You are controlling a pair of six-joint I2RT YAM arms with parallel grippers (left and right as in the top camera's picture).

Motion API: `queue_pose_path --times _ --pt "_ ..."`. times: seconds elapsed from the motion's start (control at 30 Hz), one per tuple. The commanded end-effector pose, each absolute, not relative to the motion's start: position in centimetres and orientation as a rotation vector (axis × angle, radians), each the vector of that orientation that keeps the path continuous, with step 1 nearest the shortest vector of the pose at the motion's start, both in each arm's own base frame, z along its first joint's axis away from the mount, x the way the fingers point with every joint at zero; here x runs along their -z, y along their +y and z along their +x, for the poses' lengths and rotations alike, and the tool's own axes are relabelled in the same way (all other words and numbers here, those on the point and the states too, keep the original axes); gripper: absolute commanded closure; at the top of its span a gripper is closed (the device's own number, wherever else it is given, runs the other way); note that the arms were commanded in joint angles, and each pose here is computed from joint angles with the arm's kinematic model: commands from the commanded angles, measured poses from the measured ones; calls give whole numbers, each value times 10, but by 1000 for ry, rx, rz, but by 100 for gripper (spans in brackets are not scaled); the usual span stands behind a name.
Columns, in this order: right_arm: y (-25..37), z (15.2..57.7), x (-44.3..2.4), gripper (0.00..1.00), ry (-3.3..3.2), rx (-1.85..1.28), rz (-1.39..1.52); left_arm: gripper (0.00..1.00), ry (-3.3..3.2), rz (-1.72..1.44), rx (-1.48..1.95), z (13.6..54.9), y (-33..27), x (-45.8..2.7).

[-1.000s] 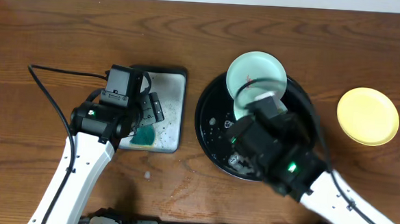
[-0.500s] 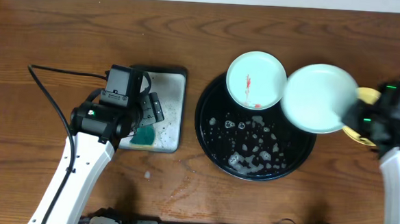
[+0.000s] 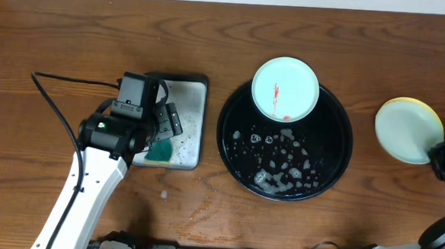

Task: Clean dirty plates on tray and stack at the side
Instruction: 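Carry the plate right and set it on the yellow plate, release, then move the right gripper back over the tray to the last plate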

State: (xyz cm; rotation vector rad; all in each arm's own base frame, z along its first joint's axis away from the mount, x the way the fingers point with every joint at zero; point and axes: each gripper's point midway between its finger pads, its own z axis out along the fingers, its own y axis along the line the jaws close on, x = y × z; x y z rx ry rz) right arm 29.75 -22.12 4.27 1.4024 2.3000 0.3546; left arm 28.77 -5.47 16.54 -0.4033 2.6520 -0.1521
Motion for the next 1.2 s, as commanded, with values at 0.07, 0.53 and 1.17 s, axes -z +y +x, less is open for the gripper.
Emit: queue_pose_path --times 0.07,0.53,1.17 --pt "-189 347 -105 29 2193 -594 1129 15 2629 -399 157 292 -54 -175" --pt "9 411 -129 25 2455 -153 113 15 2629 -399 157 292 -54 -175" --pt "72 465 -6 90 2492 -339 15 15 2629 -399 157 292 -54 -175"
